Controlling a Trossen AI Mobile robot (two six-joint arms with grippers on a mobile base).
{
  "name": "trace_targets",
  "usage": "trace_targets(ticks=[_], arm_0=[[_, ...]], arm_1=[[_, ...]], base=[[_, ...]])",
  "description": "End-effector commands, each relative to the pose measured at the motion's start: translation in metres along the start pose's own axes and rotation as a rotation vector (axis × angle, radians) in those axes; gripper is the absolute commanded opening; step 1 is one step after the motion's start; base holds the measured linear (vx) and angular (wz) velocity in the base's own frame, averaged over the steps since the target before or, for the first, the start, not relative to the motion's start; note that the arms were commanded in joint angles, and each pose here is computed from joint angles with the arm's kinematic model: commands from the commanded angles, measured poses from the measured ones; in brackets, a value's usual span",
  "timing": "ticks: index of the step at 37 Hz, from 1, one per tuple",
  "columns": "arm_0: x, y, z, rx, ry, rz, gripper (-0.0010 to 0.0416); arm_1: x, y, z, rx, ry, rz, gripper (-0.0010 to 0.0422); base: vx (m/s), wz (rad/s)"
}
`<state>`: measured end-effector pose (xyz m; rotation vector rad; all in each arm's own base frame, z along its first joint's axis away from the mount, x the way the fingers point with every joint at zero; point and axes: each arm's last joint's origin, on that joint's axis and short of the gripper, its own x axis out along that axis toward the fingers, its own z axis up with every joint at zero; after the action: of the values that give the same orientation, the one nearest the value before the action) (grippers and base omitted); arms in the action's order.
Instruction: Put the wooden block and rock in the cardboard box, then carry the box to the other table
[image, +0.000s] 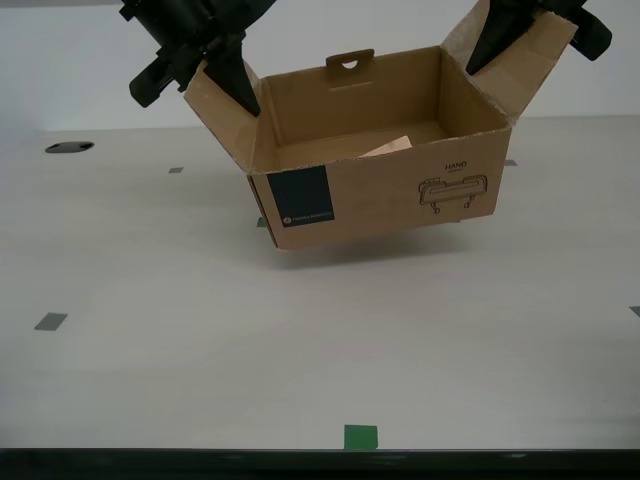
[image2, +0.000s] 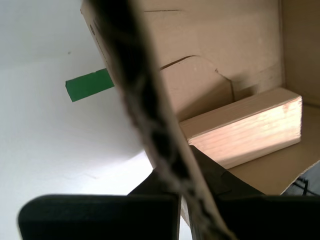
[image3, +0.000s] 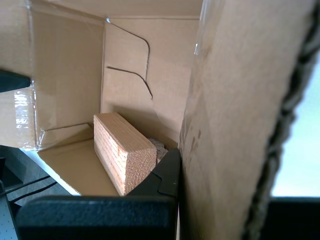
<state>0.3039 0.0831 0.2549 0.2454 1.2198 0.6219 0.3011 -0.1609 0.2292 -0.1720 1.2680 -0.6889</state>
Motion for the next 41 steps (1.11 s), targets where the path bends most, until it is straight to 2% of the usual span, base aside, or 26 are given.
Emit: trace_targets(ticks=[1,10,24,41], arm_0=[[-0.001,0.001,0.000,-0.005,-0.004,0.007,-0.0001],[0.000,0.002,0.000,0.005,0.004,0.007,-0.0001],[0.000,0.002,-0.003,0.017,0.025,0.007,-0.0001],[0.001,0.003,-0.003,0.016,0.031,0.009,-0.0001]], arm_1=[[-0.009,-0.005,-0.003,-0.036,-0.025,-0.022,-0.0001],[-0.019,-0.015,-0.006,-0.066,-0.049,-0.035,-0.0001],[-0.012,-0.029,-0.010,-0.017,-0.028,-0.051,-0.0001],[-0.011,-0.029,-0.009,-0.005,-0.039,-0.055,-0.0001]], base=[[-0.046,-0.007],[-0.057,0.001],[-0.077,-0.003],[-0.075,-0.017]])
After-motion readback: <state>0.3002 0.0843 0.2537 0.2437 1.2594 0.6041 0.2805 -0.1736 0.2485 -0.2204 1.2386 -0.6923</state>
